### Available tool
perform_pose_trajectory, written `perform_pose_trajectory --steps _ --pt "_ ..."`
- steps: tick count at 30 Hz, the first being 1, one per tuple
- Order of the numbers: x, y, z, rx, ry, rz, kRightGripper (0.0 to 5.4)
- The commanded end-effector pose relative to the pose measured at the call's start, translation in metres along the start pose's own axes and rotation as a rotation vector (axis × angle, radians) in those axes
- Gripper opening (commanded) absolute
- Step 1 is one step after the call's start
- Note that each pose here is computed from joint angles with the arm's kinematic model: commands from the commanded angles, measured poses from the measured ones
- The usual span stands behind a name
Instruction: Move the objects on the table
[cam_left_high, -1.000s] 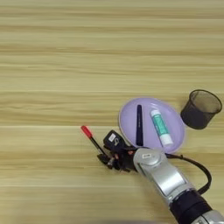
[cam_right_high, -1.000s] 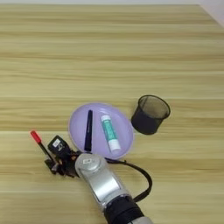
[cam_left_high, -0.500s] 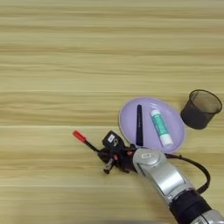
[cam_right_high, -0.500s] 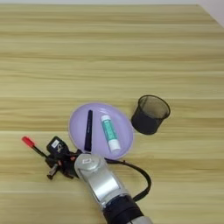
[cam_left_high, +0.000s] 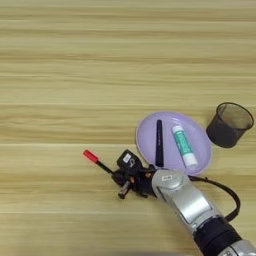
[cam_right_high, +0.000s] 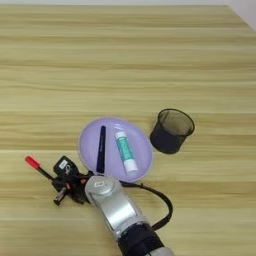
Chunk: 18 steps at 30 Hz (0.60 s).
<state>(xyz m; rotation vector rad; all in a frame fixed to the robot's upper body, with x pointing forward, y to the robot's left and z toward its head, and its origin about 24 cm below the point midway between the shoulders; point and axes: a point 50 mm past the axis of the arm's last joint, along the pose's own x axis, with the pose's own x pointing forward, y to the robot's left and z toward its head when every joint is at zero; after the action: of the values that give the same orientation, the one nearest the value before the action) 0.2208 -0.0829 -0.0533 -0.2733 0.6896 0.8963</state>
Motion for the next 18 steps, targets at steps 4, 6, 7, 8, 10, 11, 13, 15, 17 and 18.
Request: perform_pose_trajectory --steps 4,6,7,8,10,11,13,15,17,18 --pt "-0.006 -0.002 -0.014 0.053 0.053 -0.036 0.44" --pt "-0.007 -0.002 -0.012 0.058 0.041 -0.036 0.44" --pt "-0.007 -0.002 -0.011 0.059 0.035 -0.038 0.44" --pt "-0.008 -0.002 -0.01 0.06 0.031 -0.041 0.44" --pt "-0.008 -0.003 -0.009 0.063 0.025 -0.045 0.44" --pt "-0.009 -0.003 -0.009 0.064 0.023 -0.046 0.44" --pt "-0.009 -0.003 -0.007 0.069 0.009 -0.049 0.44" --pt "-0.01 -0.003 -0.004 0.07 -0.009 -0.051 0.44" --pt "-0.012 -0.003 -0.001 0.075 -0.024 -0.053 0.44" --pt "-0.012 -0.003 -0.001 0.076 -0.029 -0.055 0.44"
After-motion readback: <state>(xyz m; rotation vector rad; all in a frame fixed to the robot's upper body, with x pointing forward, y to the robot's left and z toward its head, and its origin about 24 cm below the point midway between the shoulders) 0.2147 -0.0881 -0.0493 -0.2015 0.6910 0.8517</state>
